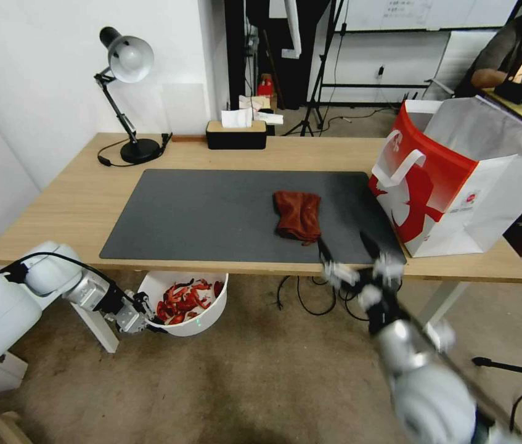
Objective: Sweep shrimp from table into container with towel, then put container into takeout bag.
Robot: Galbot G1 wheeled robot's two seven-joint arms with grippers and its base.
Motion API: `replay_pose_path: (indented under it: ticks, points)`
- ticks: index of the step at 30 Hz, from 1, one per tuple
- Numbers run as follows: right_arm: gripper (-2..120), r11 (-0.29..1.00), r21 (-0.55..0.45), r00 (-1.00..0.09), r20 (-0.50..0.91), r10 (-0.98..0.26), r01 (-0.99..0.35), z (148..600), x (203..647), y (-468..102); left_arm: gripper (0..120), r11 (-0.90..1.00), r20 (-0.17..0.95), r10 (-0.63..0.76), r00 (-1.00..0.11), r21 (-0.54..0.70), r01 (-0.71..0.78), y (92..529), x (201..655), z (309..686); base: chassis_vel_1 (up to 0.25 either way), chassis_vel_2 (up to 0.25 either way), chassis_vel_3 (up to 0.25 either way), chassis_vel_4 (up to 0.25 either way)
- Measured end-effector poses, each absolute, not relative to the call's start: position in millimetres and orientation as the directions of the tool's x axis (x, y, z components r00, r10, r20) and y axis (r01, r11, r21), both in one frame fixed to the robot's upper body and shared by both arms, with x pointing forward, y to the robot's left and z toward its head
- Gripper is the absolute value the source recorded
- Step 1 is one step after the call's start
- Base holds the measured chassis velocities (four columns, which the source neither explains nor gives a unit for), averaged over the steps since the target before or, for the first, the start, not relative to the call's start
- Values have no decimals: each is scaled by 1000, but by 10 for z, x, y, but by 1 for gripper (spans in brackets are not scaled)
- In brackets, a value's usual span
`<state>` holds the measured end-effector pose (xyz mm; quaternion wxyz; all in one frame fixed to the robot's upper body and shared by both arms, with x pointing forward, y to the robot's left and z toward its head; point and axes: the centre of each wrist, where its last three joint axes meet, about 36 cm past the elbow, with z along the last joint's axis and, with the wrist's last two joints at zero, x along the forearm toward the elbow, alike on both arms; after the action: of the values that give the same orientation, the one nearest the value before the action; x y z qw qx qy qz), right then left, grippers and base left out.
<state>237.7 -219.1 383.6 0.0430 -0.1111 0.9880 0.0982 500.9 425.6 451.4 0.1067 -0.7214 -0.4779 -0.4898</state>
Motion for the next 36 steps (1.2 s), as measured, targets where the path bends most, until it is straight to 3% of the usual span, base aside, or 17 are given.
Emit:
replay_pose_path:
  ticks: [14, 23, 32, 36]
  points:
    - [100, 977, 156, -988, 18, -153, -148, 3522, 2141, -2172, 0, -549, 827, 557, 79, 295, 782, 4236, 4910, 4427, 0, 0, 0, 0]
    - [100, 978, 158, -989, 31, -146, -140, 3514, 2154, -2155, 0, -578, 845, 526, 94, 274, 769, 4308, 4810, 4363, 0, 0, 0, 0]
    - [100, 978, 162, -990, 35, -140, -133, 3507, 2176, -2151, 0, -599, 863, 501, 60, 296, 744, 4486, 4668, 4584, 0, 0, 0, 0]
    - [100, 979, 161, -991, 39, -130, -122, 3493, 2225, -2164, 0, -612, 866, 490, 96, 264, 746, 4560, 4412, 4502, 0, 0, 0, 0]
